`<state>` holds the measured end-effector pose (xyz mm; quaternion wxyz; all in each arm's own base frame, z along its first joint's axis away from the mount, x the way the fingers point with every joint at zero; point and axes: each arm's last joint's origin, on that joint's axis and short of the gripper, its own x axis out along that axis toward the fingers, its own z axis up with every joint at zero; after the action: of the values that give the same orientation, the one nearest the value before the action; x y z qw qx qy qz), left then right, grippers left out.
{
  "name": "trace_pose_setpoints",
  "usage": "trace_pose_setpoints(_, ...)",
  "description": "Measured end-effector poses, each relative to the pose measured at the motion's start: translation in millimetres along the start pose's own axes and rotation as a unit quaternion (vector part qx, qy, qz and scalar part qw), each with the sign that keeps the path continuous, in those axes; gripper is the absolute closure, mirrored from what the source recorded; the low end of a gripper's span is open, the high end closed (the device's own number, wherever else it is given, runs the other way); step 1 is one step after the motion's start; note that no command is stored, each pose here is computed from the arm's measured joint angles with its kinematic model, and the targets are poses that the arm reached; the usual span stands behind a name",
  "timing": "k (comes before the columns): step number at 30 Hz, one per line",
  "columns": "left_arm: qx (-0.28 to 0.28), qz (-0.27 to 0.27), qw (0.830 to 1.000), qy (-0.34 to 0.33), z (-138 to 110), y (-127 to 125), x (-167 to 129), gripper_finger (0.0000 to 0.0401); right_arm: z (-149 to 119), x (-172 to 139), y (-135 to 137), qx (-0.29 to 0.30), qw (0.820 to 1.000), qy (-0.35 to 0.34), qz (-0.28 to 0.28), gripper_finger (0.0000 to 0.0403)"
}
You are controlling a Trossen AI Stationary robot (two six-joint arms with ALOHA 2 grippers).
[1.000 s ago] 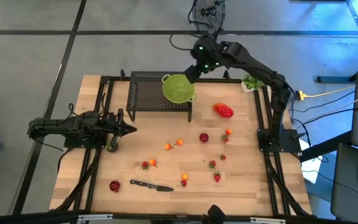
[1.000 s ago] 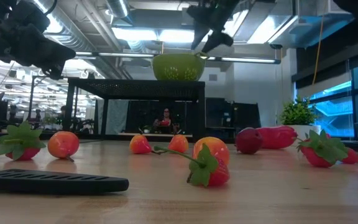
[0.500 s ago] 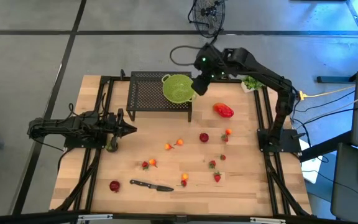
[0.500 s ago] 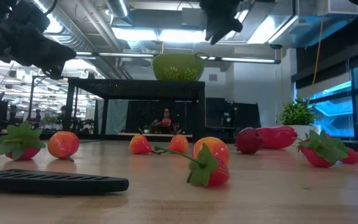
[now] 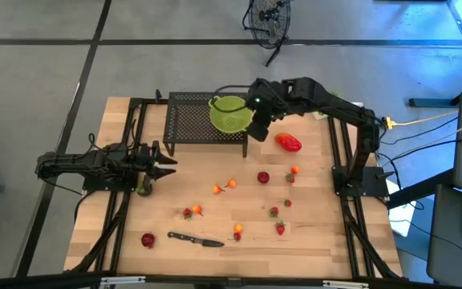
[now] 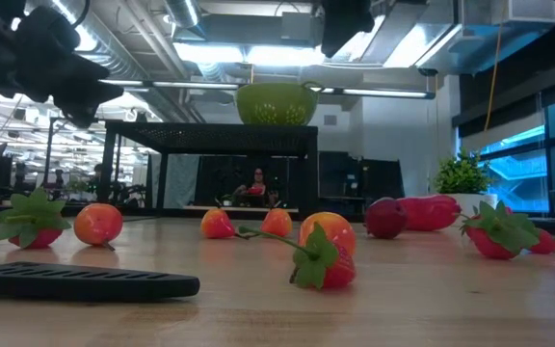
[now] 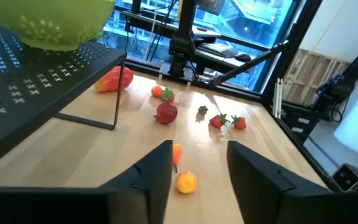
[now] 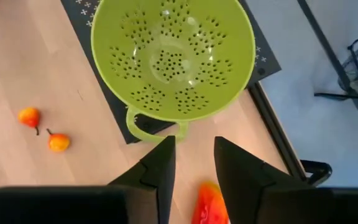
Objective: Pick & Place Fruit
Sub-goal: Put the strawberry into the green strainer bowl on the shelf
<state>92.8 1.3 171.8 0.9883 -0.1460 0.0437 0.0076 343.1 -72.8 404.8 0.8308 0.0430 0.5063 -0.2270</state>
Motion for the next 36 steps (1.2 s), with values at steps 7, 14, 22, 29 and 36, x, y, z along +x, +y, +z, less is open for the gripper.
trace_pose_setpoints(7, -0.013, -0.008, 1.000, -0.026, 5.1, -1.5, -0.1, 0.0204, -5.3, -6.6, 22.5, -0.021, 1.000, -0.002, -0.007, 0.0309)
trace_pose_setpoints(14, -0.012, -0.022, 0.997, -0.069, 13.3, -4.0, -1.0, 0.0209, -9.4, -6.0, 40.8, -0.057, 0.998, -0.007, 0.004, 0.0321)
trace_pose_setpoints(22, -0.009, -0.021, 0.998, -0.065, 12.7, -3.9, -0.9, 0.0210, -36.1, 11.4, 47.4, -0.069, 0.998, 0.001, 0.011, 0.0332)
trace_pose_setpoints(29, 0.005, -0.020, 0.997, -0.074, 14.2, -4.2, -1.1, 0.0212, -66.3, 11.5, 39.8, -0.050, 0.997, -0.049, 0.041, 0.0328)
trace_pose_setpoints(36, 0.012, -0.005, 0.997, -0.071, 23.0, -6.0, -0.9, 0.0213, -94.2, 20.6, 37.6, -0.040, 0.993, -0.089, 0.074, 0.0321)
